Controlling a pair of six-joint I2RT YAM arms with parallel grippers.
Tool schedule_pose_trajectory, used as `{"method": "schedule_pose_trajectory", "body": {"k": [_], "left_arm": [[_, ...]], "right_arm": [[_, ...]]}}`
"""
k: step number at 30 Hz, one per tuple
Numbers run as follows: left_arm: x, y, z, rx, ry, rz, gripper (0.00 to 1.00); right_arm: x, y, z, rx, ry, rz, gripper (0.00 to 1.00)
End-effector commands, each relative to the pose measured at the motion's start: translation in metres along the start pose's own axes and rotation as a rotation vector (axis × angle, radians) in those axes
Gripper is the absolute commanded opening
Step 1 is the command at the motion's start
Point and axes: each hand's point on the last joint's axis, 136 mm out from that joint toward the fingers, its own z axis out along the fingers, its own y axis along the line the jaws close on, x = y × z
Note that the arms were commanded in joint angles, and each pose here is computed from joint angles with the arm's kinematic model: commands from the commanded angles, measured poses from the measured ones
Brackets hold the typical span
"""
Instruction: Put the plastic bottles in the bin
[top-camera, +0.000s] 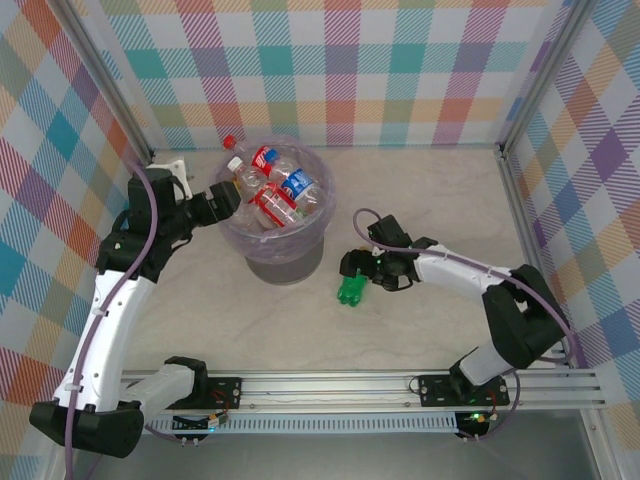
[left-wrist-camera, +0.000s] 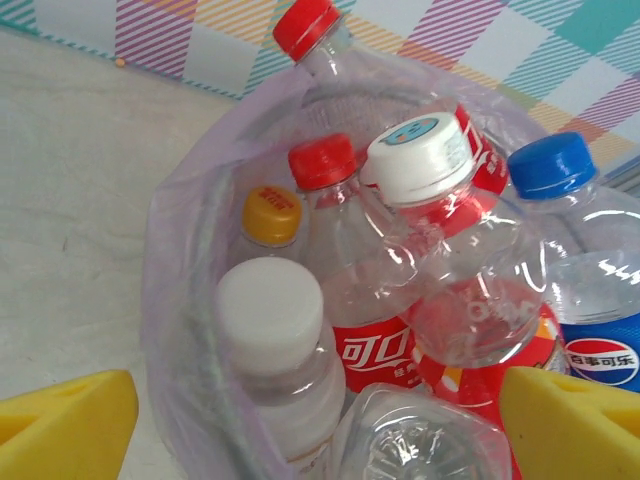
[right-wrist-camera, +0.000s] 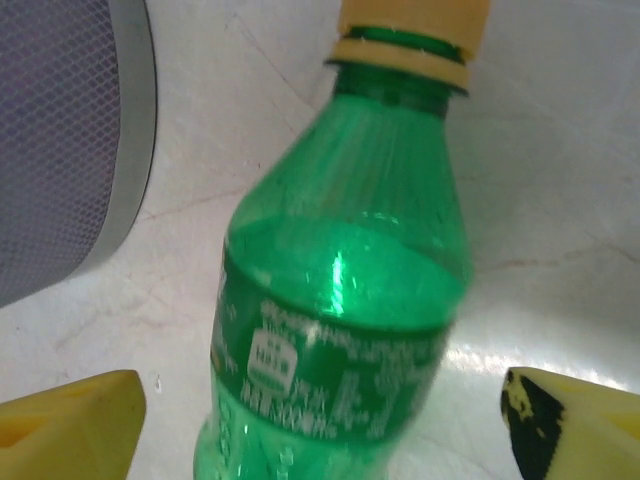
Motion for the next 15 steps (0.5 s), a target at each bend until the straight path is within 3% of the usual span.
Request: {"method": "schedule_pose_trajectory", "body": {"k": [1,5,15], "left_arm": [[0.009,0.014,0.005,-0.037,0.0,-0.041,0.9],[0.012,0.018,0.011,-0.025,-0.044,-0.1,0.88],[0.021,0.02,0.03,-0.02,0.013,-0.114,0.81]], "right_arm": [[-0.008,0.012,0.009,-0.053,-0.007,-0.008,0.87],[-0.01,0.017,0.012,-0.088,-0.021,-0.008,0.76],[-0.02,0.015,0.0,-0.056,-0.028,-0.048,0.61]]}}
